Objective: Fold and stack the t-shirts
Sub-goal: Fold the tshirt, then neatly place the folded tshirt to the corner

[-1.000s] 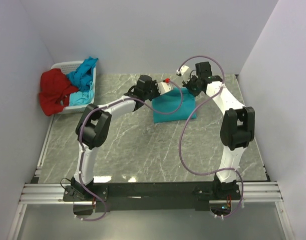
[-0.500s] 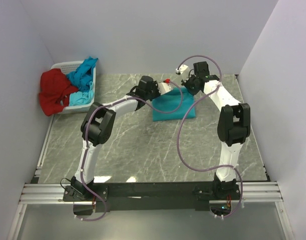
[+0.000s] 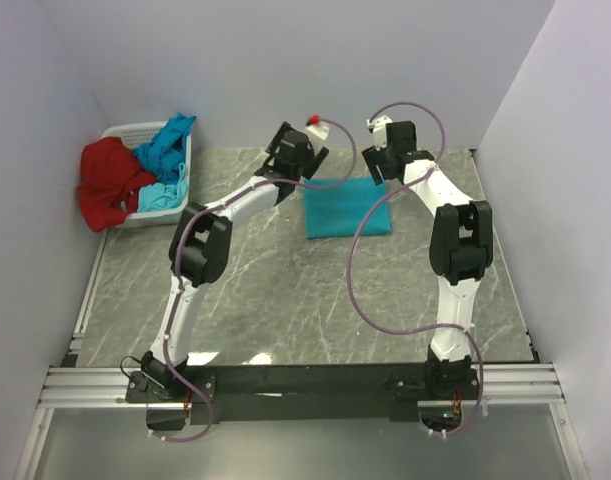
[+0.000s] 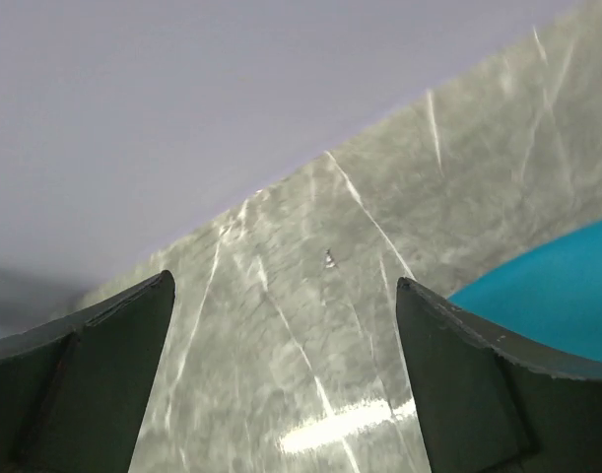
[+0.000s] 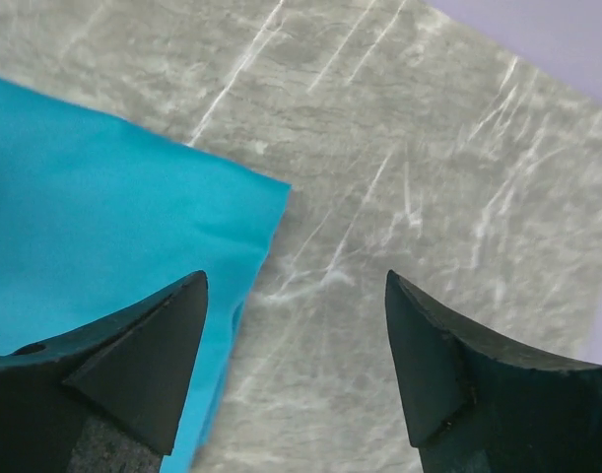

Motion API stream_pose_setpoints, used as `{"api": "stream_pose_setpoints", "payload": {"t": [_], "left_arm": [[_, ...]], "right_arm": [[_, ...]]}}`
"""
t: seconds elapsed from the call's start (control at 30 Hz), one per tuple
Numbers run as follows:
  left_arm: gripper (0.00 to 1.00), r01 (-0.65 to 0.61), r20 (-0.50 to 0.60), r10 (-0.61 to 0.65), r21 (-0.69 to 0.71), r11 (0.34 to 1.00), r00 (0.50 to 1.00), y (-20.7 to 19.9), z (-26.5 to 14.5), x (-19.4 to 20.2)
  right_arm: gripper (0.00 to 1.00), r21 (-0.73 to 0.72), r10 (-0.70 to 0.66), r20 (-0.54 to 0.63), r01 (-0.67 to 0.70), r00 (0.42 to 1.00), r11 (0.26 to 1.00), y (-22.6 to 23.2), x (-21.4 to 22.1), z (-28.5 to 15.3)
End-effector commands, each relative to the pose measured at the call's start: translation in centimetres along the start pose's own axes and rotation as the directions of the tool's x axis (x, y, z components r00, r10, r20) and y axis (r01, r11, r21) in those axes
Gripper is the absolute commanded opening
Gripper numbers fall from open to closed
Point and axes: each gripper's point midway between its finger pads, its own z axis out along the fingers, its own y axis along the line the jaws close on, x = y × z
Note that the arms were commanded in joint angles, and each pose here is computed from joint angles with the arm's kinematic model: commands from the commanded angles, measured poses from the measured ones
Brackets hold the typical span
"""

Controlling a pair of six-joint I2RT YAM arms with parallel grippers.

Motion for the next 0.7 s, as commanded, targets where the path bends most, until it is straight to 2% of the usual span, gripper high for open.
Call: {"api": "stream_pose_setpoints", "payload": {"t": [0.0,0.07,0.1,0.13,0.2,0.23,0.27,0.3,0.37,0.4,0.47,0.5,0.53,0.57,0.67], "left_arm": [[0.99,0.281,0.103,-0.272,-0.091,0.955,0.957,6.2,-5.4,-7.1],[1.00,0.325,0.095,-0.323,-0.008,0.946,0.942,6.6,-8.5,-8.5],[0.99,0.331,0.048,-0.334,0.066,0.941,0.941,5.0,-9.3,-7.1],[0.99,0.388,0.063,-0.397,0.112,0.915,0.916,5.3,-11.4,-8.6],[0.99,0.397,-0.018,-0.404,0.222,0.890,0.915,2.9,-13.4,-6.6],[0.99,0.411,-0.007,-0.423,0.254,0.876,0.906,3.2,-15.4,-7.5],[0.99,0.415,-0.025,-0.426,0.283,0.865,0.904,2.8,-16.5,-7.2],[0.99,0.416,-0.073,-0.415,0.304,0.857,0.907,1.8,-17.3,-5.2],[0.99,0.422,-0.072,-0.425,0.350,0.836,0.902,2.0,-20.4,-5.6],[1.00,0.423,-0.120,-0.408,0.359,0.832,0.905,1.0,-21.3,-3.0],[0.99,0.411,-0.098,-0.407,0.397,0.821,0.908,1.3,-24.2,-2.8],[0.99,0.401,-0.139,-0.377,0.401,0.824,0.916,0.4,-24.9,0.2],[1.00,0.391,-0.093,-0.388,0.407,0.825,0.917,1.1,-26.3,-0.4],[0.99,0.388,-0.126,-0.370,0.407,0.827,0.920,0.4,-26.8,1.8],[0.99,0.380,-0.122,-0.362,0.404,0.832,0.924,0.6,-28.6,3.2]], "right_arm": [[0.78,-0.016,0.198,0.100,-0.197,0.975,0.980,-2.1,-3.3,-2.3],[0.78,-0.114,0.256,0.023,-0.252,0.966,0.961,-1.0,-1.7,-2.8],[0.78,-0.182,0.299,-0.011,-0.296,0.954,0.938,0.0,-1.2,-3.0],[0.78,-0.299,0.319,-0.040,-0.316,0.947,0.900,2.0,-1.1,-3.5],[0.79,-0.396,0.337,-0.130,-0.361,0.932,0.844,4.2,0.9,-4.1],[0.79,-0.434,0.345,-0.152,-0.377,0.926,0.818,5.1,1.3,-4.4],[0.79,-0.443,0.350,-0.183,-0.395,0.919,0.805,5.7,2.4,-4.3],[0.79,-0.449,0.353,-0.192,-0.402,0.916,0.798,6.0,2.8,-4.4],[0.79,-0.449,0.365,-0.226,-0.429,0.903,0.783,6.4,3.8,-4.2],[0.79,-0.449,0.371,-0.244,-0.444,0.896,0.775,6.3,4.4,-4.0],[0.79,-0.464,0.381,-0.284,-0.474,0.880,0.748,6.9,5.2,-3.6],[0.79,-0.458,0.391,-0.298,-0.490,0.871,0.742,6.5,5.7,-3.5],[0.79,-0.454,0.396,-0.316,-0.504,0.862,0.735,6.7,6.3,-2.9],[0.78,-0.453,0.404,-0.335,-0.521,0.851,0.724,6.7,6.6,-2.8],[0.75,-0.432,0.407,-0.374,-0.545,0.834,0.719,6.9,7.8,-2.0]]}}
